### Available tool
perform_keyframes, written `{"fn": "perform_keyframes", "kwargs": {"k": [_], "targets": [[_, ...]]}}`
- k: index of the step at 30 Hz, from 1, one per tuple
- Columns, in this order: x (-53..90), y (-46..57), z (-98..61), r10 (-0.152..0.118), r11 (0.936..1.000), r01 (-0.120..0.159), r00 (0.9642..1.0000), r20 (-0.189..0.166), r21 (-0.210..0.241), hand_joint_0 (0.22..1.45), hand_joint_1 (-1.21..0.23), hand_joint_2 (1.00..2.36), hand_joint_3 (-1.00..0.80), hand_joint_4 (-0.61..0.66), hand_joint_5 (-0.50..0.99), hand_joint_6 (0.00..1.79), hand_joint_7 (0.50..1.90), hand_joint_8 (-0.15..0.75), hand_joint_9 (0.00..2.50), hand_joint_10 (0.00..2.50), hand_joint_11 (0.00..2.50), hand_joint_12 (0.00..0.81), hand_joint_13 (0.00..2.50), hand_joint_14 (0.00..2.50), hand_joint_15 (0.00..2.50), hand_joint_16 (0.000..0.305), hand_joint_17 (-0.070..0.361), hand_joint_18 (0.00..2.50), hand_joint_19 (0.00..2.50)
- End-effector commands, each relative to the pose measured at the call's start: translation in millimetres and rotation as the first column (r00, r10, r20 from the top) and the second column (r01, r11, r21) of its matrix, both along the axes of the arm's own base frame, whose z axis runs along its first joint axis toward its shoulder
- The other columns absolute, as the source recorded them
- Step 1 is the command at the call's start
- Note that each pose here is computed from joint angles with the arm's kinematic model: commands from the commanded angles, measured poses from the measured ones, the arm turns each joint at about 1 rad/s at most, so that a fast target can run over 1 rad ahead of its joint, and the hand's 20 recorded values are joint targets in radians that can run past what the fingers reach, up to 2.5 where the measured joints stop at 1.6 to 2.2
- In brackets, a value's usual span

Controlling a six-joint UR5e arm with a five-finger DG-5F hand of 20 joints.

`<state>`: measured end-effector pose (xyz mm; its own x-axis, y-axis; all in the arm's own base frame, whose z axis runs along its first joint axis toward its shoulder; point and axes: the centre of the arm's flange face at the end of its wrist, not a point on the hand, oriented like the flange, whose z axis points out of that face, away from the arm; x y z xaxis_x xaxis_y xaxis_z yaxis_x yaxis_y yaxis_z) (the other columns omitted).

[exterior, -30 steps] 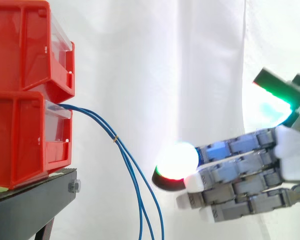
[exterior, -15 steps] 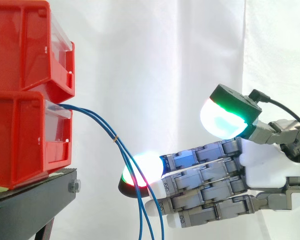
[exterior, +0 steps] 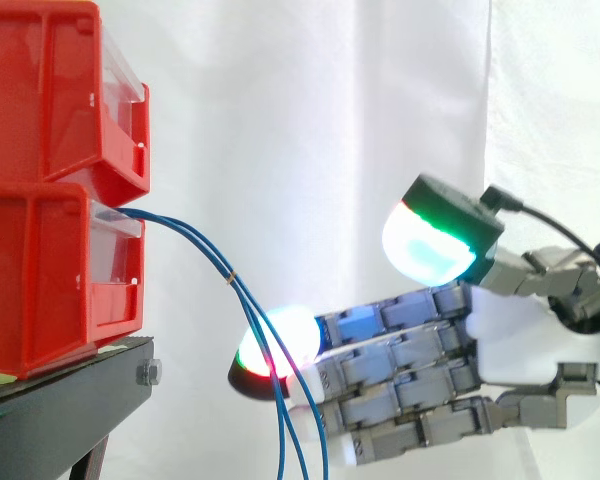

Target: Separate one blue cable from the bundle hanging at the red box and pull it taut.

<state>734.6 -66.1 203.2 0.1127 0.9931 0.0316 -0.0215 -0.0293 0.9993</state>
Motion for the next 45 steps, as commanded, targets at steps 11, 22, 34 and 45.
{"fn": "perform_keyframes", "kwargs": {"k": [11,22,34,45], "targets": [[17.1,14.2,16.8,0.082,0.9964,-0.084,0.992,-0.096,-0.012,0.61,-0.79,1.0,-0.49,0.35,-0.13,0.5,0.88,0.318,0.62,0.0,0.14,0.3,0.64,0.01,0.25,0.031,0.069,0.44,0.27],[33.3,17.6,-4.6,0.086,0.9963,-0.086,0.9963,-0.004,0.002,0.63,-0.76,1.0,-0.46,0.34,-0.12,0.5,0.96,0.322,0.65,0.0,0.16,0.301,0.67,0.01,0.27,0.031,0.07,0.48,0.29],[37.7,13.2,0.6,0.076,0.997,-0.076,0.9961,0.044,-0.015,0.64,-0.79,1.01,-0.39,0.15,-0.12,0.61,1.08,0.324,0.67,0.01,0.22,0.309,0.72,0.01,0.3,0.031,0.071,0.51,0.3],[38.4,16.8,1.0,0.081,0.9966,-0.08,0.9956,0.048,-0.02,0.66,-0.81,1.02,-0.24,0.13,-0.2,0.92,0.74,0.326,0.71,0.01,0.42,0.313,0.73,0.01,0.32,0.032,0.072,0.54,0.3]]}}
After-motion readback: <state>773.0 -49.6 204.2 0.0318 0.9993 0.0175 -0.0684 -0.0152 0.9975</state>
